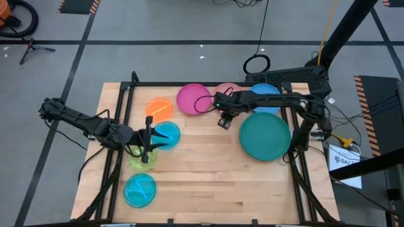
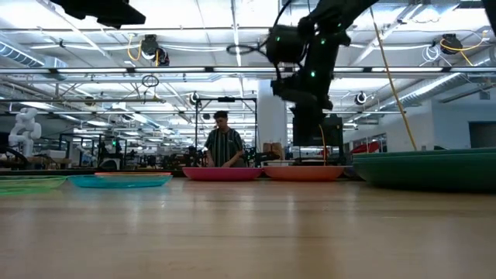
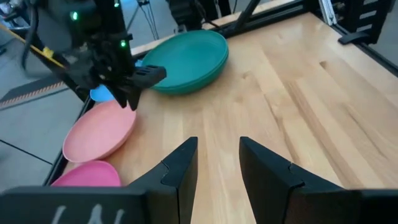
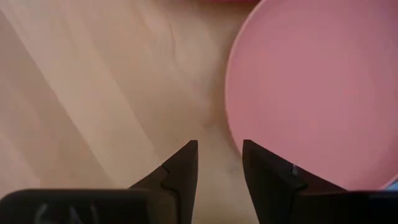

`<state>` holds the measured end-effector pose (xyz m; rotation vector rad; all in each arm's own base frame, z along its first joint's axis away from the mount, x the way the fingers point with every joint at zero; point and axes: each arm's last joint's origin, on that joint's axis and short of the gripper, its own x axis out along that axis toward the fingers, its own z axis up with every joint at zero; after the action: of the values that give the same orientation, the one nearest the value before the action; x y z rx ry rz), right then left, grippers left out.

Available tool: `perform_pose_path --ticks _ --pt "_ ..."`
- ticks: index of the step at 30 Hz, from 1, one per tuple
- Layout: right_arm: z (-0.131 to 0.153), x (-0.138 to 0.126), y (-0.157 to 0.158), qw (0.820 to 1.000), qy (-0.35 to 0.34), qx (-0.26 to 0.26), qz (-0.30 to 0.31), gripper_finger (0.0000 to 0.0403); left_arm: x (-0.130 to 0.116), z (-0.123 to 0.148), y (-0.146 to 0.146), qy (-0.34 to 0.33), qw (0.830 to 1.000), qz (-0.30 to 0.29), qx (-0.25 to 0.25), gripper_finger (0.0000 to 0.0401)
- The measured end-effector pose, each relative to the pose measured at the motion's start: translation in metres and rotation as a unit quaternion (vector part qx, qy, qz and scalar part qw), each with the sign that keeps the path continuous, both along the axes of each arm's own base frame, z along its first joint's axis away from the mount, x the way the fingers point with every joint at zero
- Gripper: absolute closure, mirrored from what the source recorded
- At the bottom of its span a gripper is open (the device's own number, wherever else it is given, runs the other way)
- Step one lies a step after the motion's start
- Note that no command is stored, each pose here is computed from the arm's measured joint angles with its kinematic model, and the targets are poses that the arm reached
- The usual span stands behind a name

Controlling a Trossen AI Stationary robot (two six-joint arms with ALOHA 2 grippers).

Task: Stack plastic plates
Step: Stack the light pink plate on top of the dark blue plate

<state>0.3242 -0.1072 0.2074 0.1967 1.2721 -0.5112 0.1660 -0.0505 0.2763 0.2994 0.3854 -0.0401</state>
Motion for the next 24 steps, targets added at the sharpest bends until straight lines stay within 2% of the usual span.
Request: perform_pose_path --ticks 3,8,24 --pt "-0.016 0.001 -0.002 0.997 0.055 0.000 0.056 0.0285 0.000 0.000 0.000 0.000 1.000 0.001 -0.003 0.0276" --pt "-0.029 0.001 -0.006 0.991 0.107 -0.029 0.081 0.0285 0.000 0.000 0.000 0.000 1.000 0.002 -0.004 0.0276" --pt "-0.027 0.009 -0.016 0.994 0.057 -0.046 0.086 0.0285 0.000 0.000 0.000 0.000 1.000 0.011 -0.027 0.0276"
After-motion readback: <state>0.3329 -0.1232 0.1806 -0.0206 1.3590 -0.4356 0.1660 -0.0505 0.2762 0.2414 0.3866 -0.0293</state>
